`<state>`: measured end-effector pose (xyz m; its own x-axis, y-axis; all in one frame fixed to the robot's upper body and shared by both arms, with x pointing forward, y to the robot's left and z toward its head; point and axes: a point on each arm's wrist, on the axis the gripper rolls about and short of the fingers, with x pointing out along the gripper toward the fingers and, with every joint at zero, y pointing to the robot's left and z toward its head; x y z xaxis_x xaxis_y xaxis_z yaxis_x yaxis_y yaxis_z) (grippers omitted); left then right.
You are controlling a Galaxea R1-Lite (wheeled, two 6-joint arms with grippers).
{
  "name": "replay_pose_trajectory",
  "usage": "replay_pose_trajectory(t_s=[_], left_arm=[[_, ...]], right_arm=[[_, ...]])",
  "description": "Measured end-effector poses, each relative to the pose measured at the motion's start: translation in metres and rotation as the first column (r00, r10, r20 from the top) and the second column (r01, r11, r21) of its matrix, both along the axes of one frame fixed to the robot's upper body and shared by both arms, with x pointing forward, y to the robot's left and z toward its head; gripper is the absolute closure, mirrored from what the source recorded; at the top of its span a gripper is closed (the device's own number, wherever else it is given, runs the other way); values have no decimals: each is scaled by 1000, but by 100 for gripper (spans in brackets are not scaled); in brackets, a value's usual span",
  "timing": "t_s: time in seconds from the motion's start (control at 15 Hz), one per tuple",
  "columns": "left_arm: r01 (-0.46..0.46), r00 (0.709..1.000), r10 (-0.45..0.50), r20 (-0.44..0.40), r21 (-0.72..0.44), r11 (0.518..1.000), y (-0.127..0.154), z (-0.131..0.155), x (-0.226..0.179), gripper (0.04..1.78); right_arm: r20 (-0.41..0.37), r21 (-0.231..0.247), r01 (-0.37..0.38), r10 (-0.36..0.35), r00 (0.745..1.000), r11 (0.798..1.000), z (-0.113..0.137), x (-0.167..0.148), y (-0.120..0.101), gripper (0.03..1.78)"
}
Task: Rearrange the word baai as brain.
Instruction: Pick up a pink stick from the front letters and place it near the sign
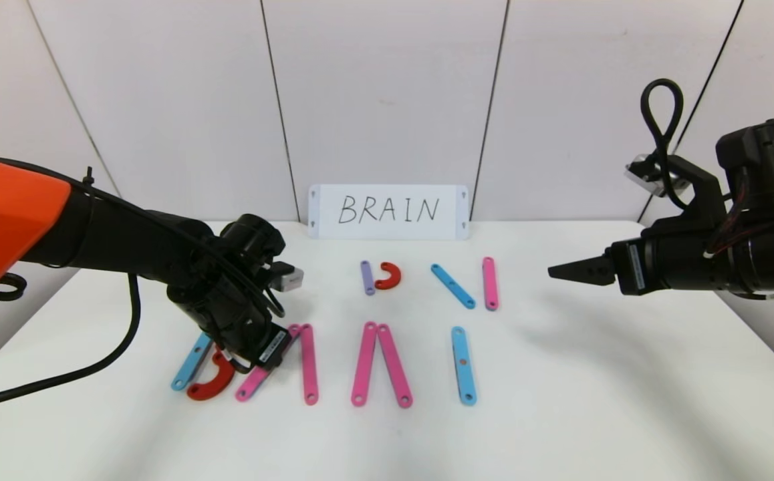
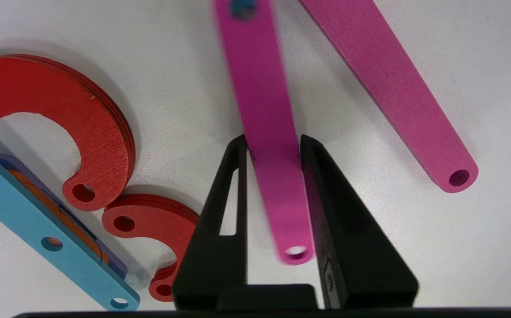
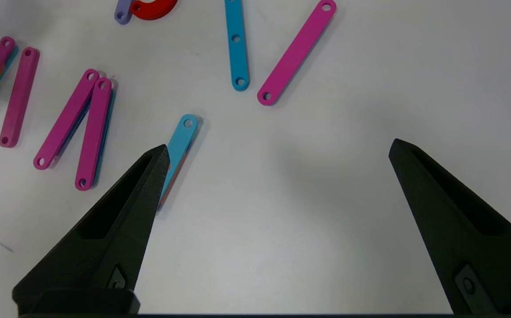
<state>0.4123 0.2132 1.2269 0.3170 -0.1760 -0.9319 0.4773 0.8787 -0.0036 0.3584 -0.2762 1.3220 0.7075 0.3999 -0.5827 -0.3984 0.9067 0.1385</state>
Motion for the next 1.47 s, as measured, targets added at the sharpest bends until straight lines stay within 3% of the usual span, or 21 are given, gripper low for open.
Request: replay_pose_trajectory(t_s=[0.13,0.47,0.87,1.2,1.47], left_arm=[[0,1000,0,-1,1,1000,0,-1,0,151],[-7,1000,7,6,-2,1000,-1,1,1,151],[-125,990,129,51,-78,989,-2,21,9,151],[-255,943,290,163,-208,944,6,61,37,151],[-330,890,382,250,-228,916,24,69,82,151]], right_arm=[[-1,-1,-1,1,1000,1000,0,-1,0,7],[-2,-4,-1,1,1000,1000,-1,-1,0,7],[-4,-5,-1,1,1000,1000,-2,-1,0,7],[-5,-4,-2,2,1000,1000,-2,-1,0,7],[-7,-5,0,0,1000,1000,-3,-1,0,7]])
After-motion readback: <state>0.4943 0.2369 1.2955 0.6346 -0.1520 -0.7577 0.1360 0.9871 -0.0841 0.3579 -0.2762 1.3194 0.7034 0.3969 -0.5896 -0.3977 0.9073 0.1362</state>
